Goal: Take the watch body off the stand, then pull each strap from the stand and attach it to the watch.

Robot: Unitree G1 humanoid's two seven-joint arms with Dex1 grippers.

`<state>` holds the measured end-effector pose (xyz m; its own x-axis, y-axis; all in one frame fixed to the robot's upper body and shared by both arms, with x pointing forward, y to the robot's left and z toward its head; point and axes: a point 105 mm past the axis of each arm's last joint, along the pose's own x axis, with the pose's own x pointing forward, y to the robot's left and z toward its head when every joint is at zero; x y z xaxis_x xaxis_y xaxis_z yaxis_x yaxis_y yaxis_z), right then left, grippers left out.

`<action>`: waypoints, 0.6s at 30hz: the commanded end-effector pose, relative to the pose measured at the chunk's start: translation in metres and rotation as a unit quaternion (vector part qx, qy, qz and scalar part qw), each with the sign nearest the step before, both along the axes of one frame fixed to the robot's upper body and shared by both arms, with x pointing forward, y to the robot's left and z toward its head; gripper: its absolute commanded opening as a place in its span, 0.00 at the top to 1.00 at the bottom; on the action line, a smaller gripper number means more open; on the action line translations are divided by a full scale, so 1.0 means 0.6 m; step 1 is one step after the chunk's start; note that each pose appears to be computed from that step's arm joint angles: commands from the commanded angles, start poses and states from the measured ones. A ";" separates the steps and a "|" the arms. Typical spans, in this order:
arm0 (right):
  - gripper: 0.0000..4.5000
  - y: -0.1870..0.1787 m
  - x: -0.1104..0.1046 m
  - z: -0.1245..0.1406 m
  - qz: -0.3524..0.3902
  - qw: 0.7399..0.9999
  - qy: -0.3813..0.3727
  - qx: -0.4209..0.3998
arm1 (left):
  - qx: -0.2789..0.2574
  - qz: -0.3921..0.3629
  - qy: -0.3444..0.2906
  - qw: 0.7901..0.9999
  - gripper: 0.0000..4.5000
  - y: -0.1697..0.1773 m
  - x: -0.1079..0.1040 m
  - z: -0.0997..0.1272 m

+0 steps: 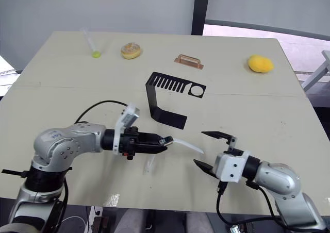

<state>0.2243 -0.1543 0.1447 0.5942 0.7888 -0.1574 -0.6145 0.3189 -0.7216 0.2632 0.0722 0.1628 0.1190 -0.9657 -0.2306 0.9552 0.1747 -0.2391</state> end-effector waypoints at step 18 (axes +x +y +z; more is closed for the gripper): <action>0.01 -0.055 -0.119 0.057 -0.030 0.977 0.099 0.186 | 0.041 -0.106 -0.355 0.928 0.65 -0.022 0.003 -0.008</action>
<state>0.1581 -0.1943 0.1743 0.6599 0.7513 0.0101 -0.6893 0.6107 -0.3898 0.2635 0.0701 0.1557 0.0599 -0.9724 -0.2255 0.8816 -0.0545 0.4688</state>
